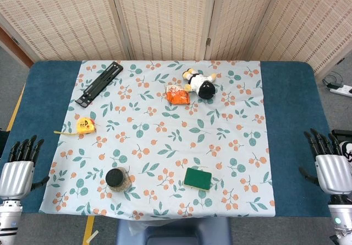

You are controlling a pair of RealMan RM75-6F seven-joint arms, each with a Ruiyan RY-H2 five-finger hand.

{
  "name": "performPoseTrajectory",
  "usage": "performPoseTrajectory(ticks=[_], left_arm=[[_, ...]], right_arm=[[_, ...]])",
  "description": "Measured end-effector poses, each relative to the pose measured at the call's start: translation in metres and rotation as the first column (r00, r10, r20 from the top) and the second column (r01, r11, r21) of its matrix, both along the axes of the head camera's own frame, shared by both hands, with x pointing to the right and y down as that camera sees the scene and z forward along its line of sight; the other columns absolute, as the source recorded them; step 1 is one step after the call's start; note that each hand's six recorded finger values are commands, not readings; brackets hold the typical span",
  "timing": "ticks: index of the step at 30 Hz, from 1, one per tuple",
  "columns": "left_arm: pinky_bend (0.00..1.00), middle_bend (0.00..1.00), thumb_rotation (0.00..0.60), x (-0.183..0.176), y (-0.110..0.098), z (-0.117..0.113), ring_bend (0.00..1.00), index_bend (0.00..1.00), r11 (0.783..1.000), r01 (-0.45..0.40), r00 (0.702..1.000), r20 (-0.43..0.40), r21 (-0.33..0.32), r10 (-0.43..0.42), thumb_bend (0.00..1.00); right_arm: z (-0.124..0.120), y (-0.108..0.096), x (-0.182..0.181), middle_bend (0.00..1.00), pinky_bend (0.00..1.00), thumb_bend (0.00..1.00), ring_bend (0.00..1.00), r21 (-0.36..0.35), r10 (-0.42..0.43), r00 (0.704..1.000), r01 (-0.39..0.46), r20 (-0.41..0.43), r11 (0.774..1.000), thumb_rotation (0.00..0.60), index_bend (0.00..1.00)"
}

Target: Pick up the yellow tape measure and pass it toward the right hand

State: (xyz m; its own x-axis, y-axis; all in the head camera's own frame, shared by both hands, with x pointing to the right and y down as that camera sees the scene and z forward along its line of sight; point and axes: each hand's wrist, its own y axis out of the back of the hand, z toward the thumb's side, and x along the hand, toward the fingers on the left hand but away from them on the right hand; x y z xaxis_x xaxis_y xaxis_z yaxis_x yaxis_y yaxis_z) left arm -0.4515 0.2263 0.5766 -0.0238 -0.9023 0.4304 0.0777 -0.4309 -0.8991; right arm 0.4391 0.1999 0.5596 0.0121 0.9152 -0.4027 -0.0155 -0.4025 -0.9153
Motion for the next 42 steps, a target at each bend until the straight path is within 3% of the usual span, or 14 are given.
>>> performPoseTrajectory(ticks=[14, 21, 26, 34, 42], left_arm=[[0.00, 0.00, 0.600, 0.002, 0.000, -0.003, 0.00, 0.03, 1.000, -0.005, 1.000, -0.007, 0.008, 0.005, 0.14], [0.00, 0.00, 0.600, 0.007, -0.011, 0.000, 0.00, 0.04, 1.000, -0.016, 0.999, -0.041, 0.005, 0.016, 0.14], [0.00, 0.00, 0.600, 0.020, -0.030, 0.008, 0.02, 0.08, 0.999, -0.052, 0.995, -0.084, -0.005, 0.052, 0.14], [0.00, 0.03, 0.600, 0.044, -0.080, 0.041, 0.06, 0.10, 0.993, -0.106, 0.981, -0.169, -0.053, 0.096, 0.15], [0.00, 0.04, 0.600, 0.052, -0.124, 0.091, 0.07, 0.10, 0.984, -0.103, 0.986, -0.147, -0.146, 0.081, 0.15]], right_arm=[[-0.003, 0.000, 0.003, 0.09, 0.00, 0.26, 0.11, 0.020, 0.003, 1.000, -0.003, 0.018, 1.000, 0.600, 0.00], [-0.008, -0.002, 0.007, 0.09, 0.00, 0.26, 0.11, 0.039, 0.015, 1.000, -0.016, 0.014, 0.999, 0.600, 0.01], [-0.011, -0.007, 0.006, 0.09, 0.00, 0.26, 0.11, 0.046, 0.001, 1.000, -0.001, 0.004, 0.999, 0.600, 0.01], [-0.018, -0.015, 0.004, 0.09, 0.00, 0.26, 0.12, 0.068, -0.017, 1.000, 0.016, 0.006, 0.998, 0.600, 0.02], [-0.022, -0.015, 0.005, 0.09, 0.00, 0.26, 0.12, 0.075, -0.013, 1.000, 0.013, 0.007, 0.997, 0.600, 0.02]])
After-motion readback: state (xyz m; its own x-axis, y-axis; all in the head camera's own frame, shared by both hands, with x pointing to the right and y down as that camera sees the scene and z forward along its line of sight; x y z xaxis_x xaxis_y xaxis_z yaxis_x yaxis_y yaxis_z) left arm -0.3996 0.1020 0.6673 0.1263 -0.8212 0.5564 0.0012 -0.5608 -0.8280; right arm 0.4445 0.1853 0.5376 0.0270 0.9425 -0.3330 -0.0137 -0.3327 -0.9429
